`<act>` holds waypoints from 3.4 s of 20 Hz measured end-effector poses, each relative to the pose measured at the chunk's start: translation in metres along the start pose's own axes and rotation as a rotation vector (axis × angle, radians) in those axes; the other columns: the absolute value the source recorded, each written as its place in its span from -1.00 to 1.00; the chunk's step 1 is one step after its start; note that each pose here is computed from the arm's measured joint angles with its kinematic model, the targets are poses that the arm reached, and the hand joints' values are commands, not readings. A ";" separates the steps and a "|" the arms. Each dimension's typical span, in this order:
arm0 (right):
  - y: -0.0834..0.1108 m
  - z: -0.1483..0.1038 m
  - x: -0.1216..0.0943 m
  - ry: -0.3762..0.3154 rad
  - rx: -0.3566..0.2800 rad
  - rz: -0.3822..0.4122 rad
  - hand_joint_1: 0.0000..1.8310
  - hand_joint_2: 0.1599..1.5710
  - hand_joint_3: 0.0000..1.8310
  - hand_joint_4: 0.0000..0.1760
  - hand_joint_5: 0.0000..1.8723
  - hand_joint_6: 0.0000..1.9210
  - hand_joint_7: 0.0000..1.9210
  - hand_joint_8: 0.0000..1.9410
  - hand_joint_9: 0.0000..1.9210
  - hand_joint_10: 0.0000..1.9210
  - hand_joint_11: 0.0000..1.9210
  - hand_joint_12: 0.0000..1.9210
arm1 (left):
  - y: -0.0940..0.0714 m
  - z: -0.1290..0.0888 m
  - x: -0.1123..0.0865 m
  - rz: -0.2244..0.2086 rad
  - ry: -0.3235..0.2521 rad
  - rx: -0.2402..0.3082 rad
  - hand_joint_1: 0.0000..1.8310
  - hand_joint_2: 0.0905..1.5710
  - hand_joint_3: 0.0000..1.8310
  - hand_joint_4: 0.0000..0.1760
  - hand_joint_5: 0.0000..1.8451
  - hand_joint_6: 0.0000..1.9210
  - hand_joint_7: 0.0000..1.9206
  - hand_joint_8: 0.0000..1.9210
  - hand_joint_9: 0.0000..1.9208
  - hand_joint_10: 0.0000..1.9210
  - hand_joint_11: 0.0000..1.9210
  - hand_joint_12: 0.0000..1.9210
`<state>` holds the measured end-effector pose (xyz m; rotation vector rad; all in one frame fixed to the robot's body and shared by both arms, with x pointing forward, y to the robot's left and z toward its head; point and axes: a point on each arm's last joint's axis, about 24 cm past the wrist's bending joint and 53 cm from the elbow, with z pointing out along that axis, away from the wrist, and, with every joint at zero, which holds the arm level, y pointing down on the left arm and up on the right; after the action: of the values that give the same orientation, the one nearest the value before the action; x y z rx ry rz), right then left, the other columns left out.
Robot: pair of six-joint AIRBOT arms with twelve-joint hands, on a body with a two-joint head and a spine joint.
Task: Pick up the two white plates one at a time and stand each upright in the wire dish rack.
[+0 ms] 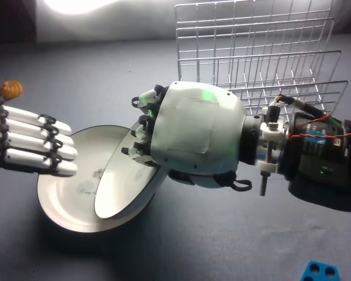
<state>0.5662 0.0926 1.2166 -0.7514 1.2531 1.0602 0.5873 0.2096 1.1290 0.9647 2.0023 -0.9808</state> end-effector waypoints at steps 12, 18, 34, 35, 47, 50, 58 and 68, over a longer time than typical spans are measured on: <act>0.001 -0.021 -0.068 -0.073 0.066 0.121 0.36 0.26 -1.00 -0.75 0.21 -0.18 0.19 -0.33 0.26 -1.00 -0.25 -0.02 | 0.019 -0.019 0.002 0.001 0.005 -0.068 -1.00 0.40 -1.00 -1.00 -0.98 -0.99 -0.98 -0.99 -0.99 -0.99 -1.00 -1.00; 0.000 -0.025 -0.107 -0.088 0.072 0.295 0.36 0.27 -1.00 -0.80 0.20 -0.14 0.19 -0.34 0.26 -1.00 -0.25 -0.02 | 0.019 -0.012 0.002 0.003 0.003 -0.076 -1.00 0.40 -1.00 -1.00 -0.97 -0.99 -0.98 -0.99 -0.98 -0.99 -0.99 -1.00; -0.121 -0.078 -0.167 -0.224 0.338 0.942 0.35 0.29 -1.00 -1.00 0.17 -0.08 0.13 -0.25 0.25 -1.00 -0.17 -0.13 | -0.003 0.029 0.019 -0.007 0.057 -0.023 -1.00 0.40 -1.00 -1.00 -0.96 -0.99 -0.95 -0.99 -0.97 -0.99 -0.99 -0.99; -0.130 -0.083 -0.166 -0.229 0.360 0.945 0.35 0.29 -1.00 -1.00 0.17 -0.08 0.13 -0.25 0.25 -1.00 -0.17 -0.13 | -0.002 0.029 0.021 -0.007 0.063 -0.028 -1.00 0.40 -1.00 -1.00 -0.97 -1.00 -0.97 -1.00 -0.98 -1.00 -1.00 -1.00; -0.192 -0.127 -0.181 -0.302 0.500 0.909 0.35 0.29 -1.00 -0.86 0.16 -0.08 0.14 -0.25 0.25 -1.00 -0.17 -0.09 | 0.021 0.024 0.021 -0.040 0.053 -0.099 -1.00 0.40 -1.00 -1.00 -0.96 -1.00 -0.94 -1.00 -0.96 -1.00 -1.00 -1.00; -0.205 -0.135 -0.180 -0.307 0.536 0.906 0.35 0.30 -1.00 -0.91 0.15 -0.06 0.12 -0.22 0.24 -1.00 -0.19 -0.08 | 0.025 0.022 0.020 -0.041 0.050 -0.109 -1.00 0.40 -1.00 -1.00 -0.95 -1.00 -0.93 -1.00 -0.94 -0.99 -0.99 -0.99; -0.227 -0.152 -0.183 -0.305 0.601 0.825 0.35 0.30 -1.00 -0.81 0.15 -0.06 0.13 -0.24 0.25 -1.00 -0.18 -0.08 | 0.025 0.026 0.021 -0.044 0.052 -0.104 -1.00 0.39 -1.00 -1.00 -0.91 -0.99 -0.91 -0.99 -0.92 -0.99 -0.97 -0.98; -0.251 -0.169 -0.172 -0.266 0.695 0.787 0.35 0.29 -1.00 -0.79 0.16 -0.09 0.16 -0.29 0.26 -0.99 -0.15 -0.11 | 0.027 0.024 0.022 -0.044 0.053 -0.111 -1.00 0.40 -1.00 -1.00 -0.92 -1.00 -0.91 -1.00 -0.92 -1.00 -0.99 -0.99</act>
<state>0.7395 -0.1884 1.3276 0.4467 1.5795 1.1632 0.6059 0.2080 1.0911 0.8986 2.1070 -0.8659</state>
